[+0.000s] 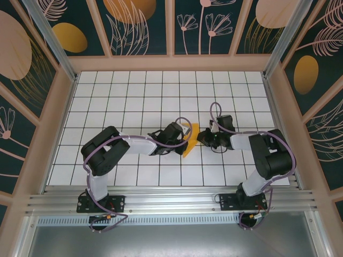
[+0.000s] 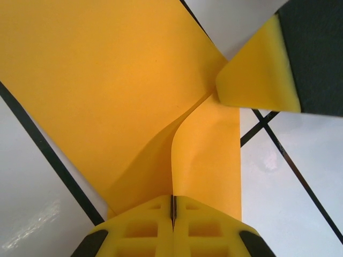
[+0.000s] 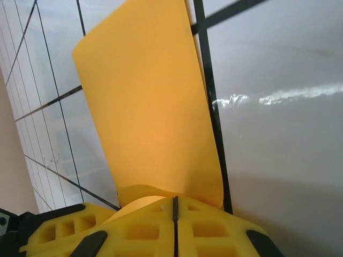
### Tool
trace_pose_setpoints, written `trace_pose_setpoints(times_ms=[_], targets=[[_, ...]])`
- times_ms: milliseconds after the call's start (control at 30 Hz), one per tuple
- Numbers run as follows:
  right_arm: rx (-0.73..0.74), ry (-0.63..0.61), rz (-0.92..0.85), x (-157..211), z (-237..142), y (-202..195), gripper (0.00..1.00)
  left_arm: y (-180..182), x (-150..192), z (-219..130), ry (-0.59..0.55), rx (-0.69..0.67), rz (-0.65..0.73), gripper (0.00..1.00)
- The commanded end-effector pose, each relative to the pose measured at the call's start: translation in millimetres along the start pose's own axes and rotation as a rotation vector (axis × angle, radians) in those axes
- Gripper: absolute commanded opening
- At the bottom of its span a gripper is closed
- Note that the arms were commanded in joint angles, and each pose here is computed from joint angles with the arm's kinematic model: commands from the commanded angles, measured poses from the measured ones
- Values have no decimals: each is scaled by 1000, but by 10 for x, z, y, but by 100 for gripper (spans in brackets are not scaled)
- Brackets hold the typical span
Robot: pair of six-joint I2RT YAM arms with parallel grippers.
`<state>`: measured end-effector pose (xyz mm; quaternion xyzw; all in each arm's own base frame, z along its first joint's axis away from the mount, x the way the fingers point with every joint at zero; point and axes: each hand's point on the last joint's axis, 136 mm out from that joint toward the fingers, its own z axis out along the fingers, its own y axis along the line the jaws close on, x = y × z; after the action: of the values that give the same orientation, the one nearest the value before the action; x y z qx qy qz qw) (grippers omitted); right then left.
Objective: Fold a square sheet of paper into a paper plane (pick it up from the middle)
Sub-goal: Third fold the triangle at the center of the table.
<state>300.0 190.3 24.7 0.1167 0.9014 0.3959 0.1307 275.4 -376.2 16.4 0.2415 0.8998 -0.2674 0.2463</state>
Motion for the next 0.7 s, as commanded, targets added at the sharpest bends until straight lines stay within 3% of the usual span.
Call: trace_pose_setpoints(times_ms=[0, 233, 533, 667], targets=[[20, 8, -7, -39, 53, -60, 8, 197, 239, 26, 71, -72, -7, 1], [184, 5, 38, 16, 91, -447, 7, 210, 250, 29, 74, -76, -9, 1], [-26, -7, -79, -113, -85, 321, 8, 210, 248, 10, 70, -78, -8, 1], [-45, 25, -91, -34, -2, 396, 8, 204, 237, 10, 67, -77, -10, 1]])
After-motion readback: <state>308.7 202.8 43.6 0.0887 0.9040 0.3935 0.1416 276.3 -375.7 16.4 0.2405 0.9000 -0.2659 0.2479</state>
